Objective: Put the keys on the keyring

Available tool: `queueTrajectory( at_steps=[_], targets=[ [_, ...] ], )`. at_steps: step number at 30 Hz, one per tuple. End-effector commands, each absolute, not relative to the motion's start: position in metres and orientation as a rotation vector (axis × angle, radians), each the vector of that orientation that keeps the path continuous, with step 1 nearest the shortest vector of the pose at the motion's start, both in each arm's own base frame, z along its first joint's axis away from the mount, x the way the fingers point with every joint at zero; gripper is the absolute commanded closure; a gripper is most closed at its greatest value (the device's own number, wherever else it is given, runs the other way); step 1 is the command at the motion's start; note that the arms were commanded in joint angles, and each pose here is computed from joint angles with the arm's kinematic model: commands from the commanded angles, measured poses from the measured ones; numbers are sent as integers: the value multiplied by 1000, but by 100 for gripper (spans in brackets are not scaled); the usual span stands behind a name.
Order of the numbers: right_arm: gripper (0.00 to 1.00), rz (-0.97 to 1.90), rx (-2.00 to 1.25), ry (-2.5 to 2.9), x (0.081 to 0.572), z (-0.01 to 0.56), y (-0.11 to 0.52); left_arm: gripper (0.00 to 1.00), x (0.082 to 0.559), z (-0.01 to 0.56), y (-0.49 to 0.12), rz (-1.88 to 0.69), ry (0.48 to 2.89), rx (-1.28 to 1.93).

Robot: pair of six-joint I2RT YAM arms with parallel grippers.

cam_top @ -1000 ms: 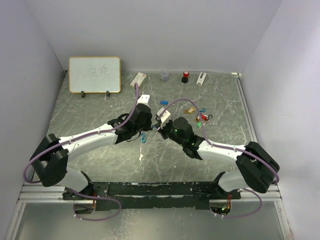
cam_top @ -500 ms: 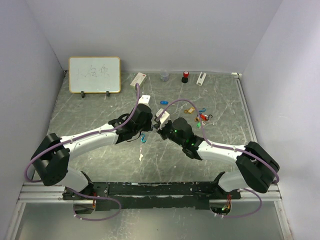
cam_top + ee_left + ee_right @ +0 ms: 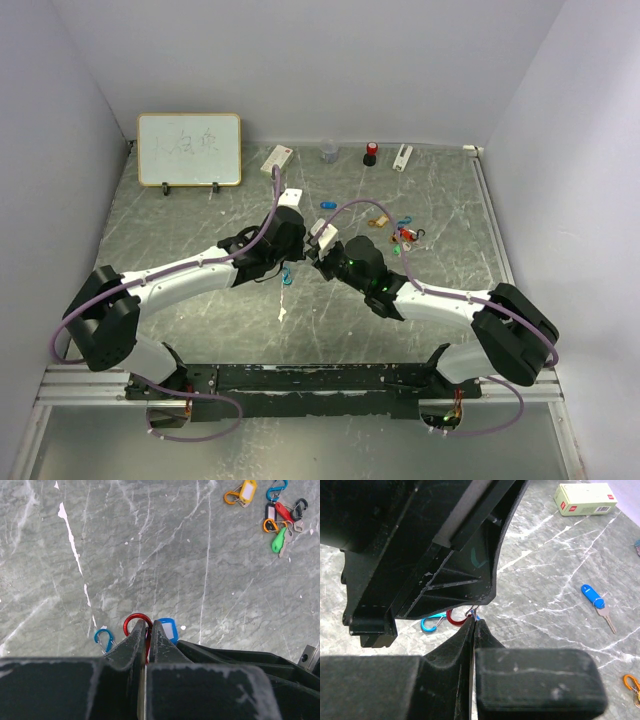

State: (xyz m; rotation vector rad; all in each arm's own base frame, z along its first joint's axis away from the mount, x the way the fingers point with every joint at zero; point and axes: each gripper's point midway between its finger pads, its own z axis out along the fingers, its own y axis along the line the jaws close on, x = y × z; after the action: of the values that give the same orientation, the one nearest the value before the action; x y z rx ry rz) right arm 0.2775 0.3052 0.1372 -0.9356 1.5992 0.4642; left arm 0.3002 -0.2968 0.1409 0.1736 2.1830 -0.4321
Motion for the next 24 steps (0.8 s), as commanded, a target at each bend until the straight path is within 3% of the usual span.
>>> queueTrajectory(
  at_steps=[1, 24],
  targets=[
    [100, 483, -962, 1573, 273, 137, 311, 93, 310, 162, -307, -475, 2126, 163],
    [100, 516, -1039, 1569, 262, 130, 316, 93, 311, 165, -304, -470, 2109, 153]
  ],
)
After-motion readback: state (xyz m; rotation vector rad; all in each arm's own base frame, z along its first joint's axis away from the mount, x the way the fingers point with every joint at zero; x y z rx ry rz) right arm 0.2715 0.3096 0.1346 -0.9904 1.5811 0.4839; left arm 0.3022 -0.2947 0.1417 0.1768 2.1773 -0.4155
